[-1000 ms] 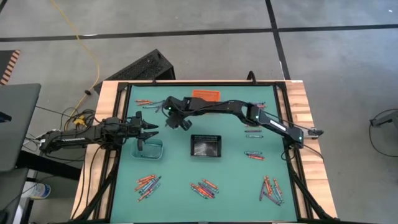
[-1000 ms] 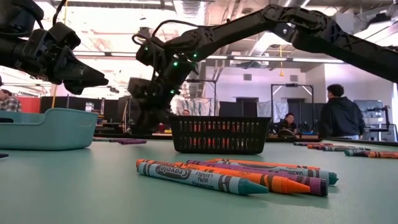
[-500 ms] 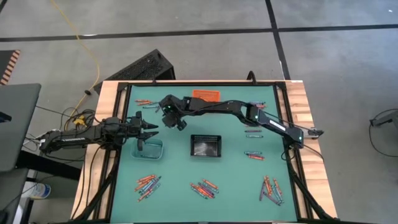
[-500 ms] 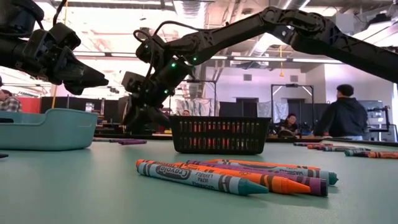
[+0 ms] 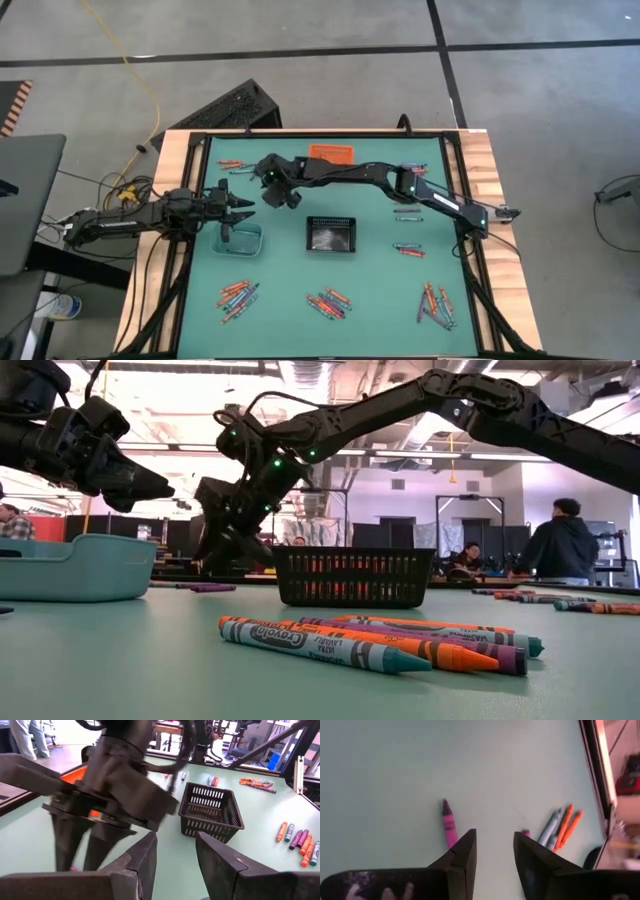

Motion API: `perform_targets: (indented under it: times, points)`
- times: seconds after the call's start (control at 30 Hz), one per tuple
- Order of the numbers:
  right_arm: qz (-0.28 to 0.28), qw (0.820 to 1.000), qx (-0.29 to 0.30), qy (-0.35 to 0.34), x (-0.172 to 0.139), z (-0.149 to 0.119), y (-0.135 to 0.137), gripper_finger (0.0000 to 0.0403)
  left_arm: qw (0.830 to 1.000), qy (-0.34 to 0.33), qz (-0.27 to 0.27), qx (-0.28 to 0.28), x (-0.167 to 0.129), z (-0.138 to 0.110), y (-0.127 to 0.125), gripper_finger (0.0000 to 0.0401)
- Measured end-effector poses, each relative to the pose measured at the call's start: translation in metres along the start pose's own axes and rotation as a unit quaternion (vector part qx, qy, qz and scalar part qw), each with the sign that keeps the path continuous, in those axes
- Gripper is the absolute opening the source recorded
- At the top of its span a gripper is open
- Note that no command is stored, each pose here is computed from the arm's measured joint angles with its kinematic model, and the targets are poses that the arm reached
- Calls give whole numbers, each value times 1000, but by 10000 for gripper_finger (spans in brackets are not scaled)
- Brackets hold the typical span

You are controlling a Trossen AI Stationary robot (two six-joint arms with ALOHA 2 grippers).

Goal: Sort crayons
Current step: Put the violet crayon into the black bin

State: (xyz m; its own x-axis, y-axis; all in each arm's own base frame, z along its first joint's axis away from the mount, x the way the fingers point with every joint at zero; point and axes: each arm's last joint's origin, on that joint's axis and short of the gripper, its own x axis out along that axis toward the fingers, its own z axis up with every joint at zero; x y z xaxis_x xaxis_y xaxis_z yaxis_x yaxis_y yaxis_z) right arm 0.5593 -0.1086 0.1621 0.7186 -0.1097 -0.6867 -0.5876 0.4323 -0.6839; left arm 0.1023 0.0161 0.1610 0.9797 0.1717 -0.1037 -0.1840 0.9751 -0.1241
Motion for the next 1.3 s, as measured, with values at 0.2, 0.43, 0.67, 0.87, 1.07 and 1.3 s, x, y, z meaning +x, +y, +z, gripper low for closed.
perform_targets:
  times: [0.2, 0.43, 0.67, 0.87, 1.07, 1.3]
  points:
    - [-7, 990, -133, 35, 0, 23, 8, 133, 1000, 0, 0, 0, 0, 0, 0, 125]
    - [-13, 979, -189, 75, 0, 22, 7, 126, 1000, 0, 0, 0, 0, 0, 0, 125]
    - [25, 978, -182, 94, -1, 1, 8, 106, 1000, 0, 0, 0, 0, 0, 0, 125]
    - [37, 980, -178, 84, -1, -5, 8, 94, 1000, 0, 0, 0, 0, 0, 0, 125]
    - [55, 983, -168, 56, -5, -9, 5, 85, 1000, 0, 0, 0, 0, 0, 0, 125]
    - [59, 989, -130, 24, -6, -15, 3, 77, 1000, 0, 0, 0, 0, 0, 0, 125]
